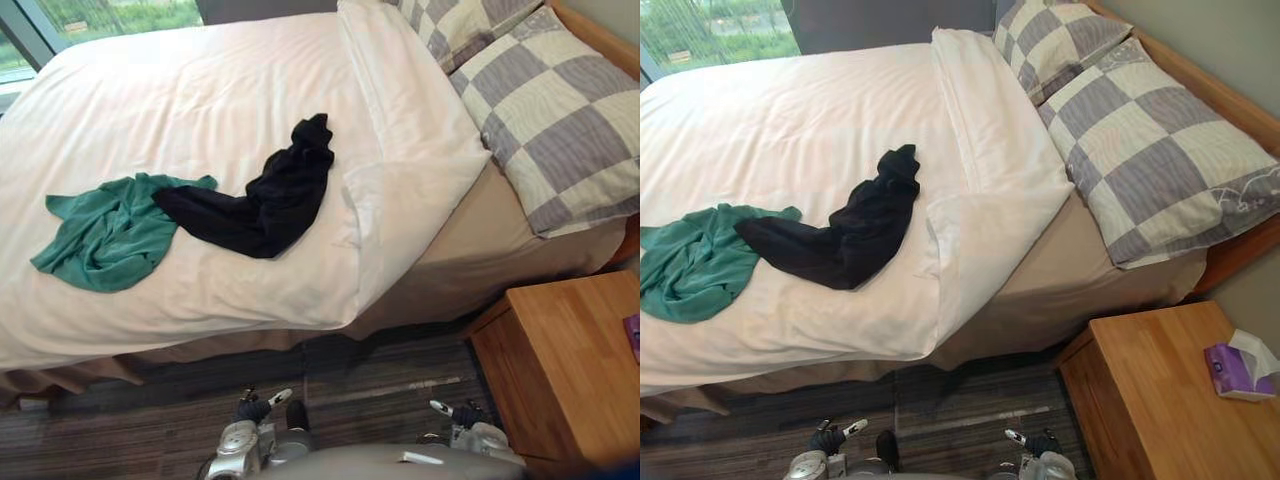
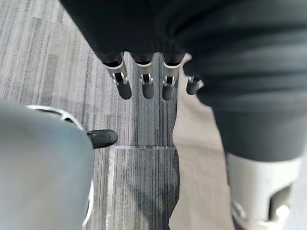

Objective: Tidy the bed and pick cloth on bed and put in laundry

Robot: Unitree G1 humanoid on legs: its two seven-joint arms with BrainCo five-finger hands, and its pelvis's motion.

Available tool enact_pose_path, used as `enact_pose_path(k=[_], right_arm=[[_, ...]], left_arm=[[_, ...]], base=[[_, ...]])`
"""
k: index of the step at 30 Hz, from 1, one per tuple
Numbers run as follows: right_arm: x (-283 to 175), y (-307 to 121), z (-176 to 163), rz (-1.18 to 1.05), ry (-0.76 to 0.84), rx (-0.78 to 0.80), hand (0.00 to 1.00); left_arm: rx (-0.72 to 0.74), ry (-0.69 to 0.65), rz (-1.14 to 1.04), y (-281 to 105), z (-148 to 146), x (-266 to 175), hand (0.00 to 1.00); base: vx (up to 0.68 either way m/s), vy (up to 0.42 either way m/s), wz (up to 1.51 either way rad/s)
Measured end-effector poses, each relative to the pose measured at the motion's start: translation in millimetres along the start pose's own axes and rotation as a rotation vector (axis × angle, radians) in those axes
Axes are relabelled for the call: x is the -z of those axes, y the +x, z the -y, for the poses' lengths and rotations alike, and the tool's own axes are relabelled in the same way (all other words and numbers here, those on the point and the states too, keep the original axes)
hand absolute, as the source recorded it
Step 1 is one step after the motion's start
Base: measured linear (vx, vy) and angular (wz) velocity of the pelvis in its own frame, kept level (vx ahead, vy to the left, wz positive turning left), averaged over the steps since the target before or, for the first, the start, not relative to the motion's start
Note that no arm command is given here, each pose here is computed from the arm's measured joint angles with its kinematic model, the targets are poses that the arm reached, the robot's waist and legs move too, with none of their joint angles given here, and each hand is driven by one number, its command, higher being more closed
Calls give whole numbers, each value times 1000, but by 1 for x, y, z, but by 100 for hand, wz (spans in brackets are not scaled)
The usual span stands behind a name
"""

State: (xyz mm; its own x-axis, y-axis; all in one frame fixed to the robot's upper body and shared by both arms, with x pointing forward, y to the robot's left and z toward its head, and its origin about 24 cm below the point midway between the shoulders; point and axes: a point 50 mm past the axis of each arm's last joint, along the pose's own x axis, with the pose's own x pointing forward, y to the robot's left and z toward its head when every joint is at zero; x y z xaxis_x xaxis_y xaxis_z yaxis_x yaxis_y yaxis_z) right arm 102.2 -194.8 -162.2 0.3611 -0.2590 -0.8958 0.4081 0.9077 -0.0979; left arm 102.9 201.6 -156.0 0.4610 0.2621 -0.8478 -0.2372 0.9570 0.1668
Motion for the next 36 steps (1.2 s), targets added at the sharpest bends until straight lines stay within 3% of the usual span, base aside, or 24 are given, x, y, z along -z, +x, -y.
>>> enact_pose_path(k=[7,11,13,14,20,25,36], right_arm=[[7,0,11,-28,168,52,0],[-8,1,35,19,275,132,0],[-40,0,62,137,296,202,0],[-79,-5,83,272,284,257,0],[-213,-59,118,780,144,394,0],[-266,-93,103,1004,47,410,0],[-359,-172,36,1398,-165,345,0]], left_arm=[[50,57,-16,-1,11,3,0],[45,61,-19,0,11,2,0],[43,61,-17,0,11,2,0],[39,62,-16,0,9,2,0],[27,72,13,-1,4,0,0],[32,85,40,-1,5,-5,0],[25,95,108,-3,8,-18,0]], base=[[-21,-39,-6],[11,-21,-17],[69,6,-19],[40,10,-17],[14,-4,0],[26,-8,15],[-12,2,21]])
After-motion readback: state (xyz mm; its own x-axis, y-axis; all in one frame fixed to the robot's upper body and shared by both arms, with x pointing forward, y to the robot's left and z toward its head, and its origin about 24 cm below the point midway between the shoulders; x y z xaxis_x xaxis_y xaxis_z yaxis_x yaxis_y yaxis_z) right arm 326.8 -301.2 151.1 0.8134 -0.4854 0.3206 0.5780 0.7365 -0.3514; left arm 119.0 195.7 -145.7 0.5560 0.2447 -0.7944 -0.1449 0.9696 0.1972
